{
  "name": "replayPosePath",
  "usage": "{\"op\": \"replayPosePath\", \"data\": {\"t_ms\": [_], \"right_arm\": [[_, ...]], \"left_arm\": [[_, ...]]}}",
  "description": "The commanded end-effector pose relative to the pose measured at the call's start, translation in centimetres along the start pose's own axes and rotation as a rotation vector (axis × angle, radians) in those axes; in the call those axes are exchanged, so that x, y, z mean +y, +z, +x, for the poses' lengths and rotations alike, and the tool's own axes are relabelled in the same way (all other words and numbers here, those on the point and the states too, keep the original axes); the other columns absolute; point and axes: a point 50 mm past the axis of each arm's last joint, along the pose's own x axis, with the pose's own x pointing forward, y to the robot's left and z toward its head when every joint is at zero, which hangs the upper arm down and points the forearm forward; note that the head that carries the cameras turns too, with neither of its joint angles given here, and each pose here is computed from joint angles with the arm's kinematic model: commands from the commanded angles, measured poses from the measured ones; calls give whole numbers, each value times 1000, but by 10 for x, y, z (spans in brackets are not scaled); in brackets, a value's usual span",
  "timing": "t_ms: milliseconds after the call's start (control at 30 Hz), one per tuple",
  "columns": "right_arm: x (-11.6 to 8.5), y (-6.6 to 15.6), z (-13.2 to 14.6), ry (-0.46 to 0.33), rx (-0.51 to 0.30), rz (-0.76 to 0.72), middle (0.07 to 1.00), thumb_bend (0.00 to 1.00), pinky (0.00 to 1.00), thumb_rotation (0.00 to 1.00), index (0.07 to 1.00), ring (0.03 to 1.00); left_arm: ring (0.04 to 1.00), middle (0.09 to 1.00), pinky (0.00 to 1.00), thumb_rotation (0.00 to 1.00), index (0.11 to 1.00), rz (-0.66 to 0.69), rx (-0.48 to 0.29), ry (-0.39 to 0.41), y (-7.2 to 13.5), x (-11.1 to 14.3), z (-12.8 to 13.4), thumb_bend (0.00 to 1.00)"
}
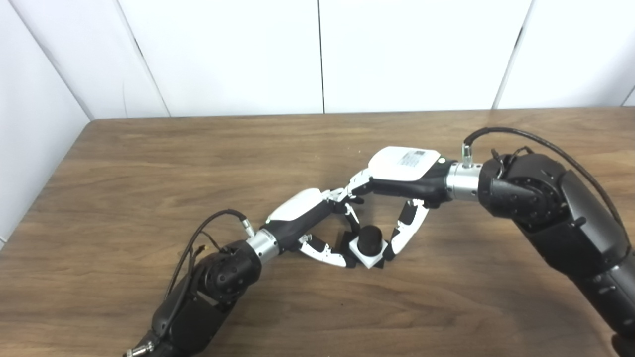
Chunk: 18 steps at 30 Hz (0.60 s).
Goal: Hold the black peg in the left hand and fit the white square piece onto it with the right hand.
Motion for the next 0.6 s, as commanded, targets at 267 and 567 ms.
{"op": "replayPosePath", "data": {"t_ms": [267,567], "right_arm": [[-33,-21,-13,-217,84,95,831,706,711,293,766,825],[-11,-38,-24,-395,133,280,810,700,642,225,748,791]], "left_arm": [[983,902,981,87,492,50,107,-118,-22,-16,-14,517],[983,902,983,87,493,51,108,-124,-25,-14,-17,517]]}}
